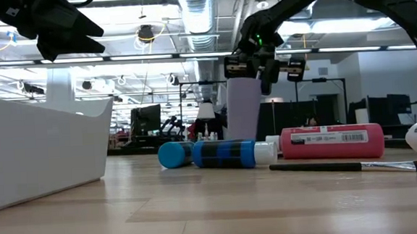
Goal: Pick & Place Paint Supplies
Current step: Adjust the violet cup on the table
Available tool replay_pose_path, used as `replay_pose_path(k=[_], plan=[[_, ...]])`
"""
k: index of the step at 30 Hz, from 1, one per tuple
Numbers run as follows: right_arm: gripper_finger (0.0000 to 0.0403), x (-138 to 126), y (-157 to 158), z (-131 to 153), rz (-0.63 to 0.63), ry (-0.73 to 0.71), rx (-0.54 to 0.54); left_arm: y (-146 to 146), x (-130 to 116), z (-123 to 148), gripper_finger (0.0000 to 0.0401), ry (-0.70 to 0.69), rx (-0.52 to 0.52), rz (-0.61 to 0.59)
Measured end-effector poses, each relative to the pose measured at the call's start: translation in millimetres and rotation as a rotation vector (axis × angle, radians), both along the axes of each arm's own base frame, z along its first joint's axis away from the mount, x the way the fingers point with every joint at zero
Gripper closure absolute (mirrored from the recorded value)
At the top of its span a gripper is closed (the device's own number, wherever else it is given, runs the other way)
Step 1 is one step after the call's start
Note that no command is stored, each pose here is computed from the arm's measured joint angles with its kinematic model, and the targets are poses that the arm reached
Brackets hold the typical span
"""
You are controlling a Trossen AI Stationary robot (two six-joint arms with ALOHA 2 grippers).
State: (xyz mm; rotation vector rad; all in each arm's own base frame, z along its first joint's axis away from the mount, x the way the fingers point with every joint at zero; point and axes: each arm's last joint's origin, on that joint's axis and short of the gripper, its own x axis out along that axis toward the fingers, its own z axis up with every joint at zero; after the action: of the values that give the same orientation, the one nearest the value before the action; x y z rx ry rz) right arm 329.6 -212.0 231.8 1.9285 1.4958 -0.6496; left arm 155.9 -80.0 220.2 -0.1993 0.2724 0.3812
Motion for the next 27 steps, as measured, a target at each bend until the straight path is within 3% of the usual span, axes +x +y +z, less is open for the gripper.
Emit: replay_pose_path(k=[27], plan=[[0.0403, -0.2, -1.1, -1.2, -0.016, 0.016, 0.006, -1.0, 1.5, -1.5, 0.0192, 0.003, -0.002, 0.001]])
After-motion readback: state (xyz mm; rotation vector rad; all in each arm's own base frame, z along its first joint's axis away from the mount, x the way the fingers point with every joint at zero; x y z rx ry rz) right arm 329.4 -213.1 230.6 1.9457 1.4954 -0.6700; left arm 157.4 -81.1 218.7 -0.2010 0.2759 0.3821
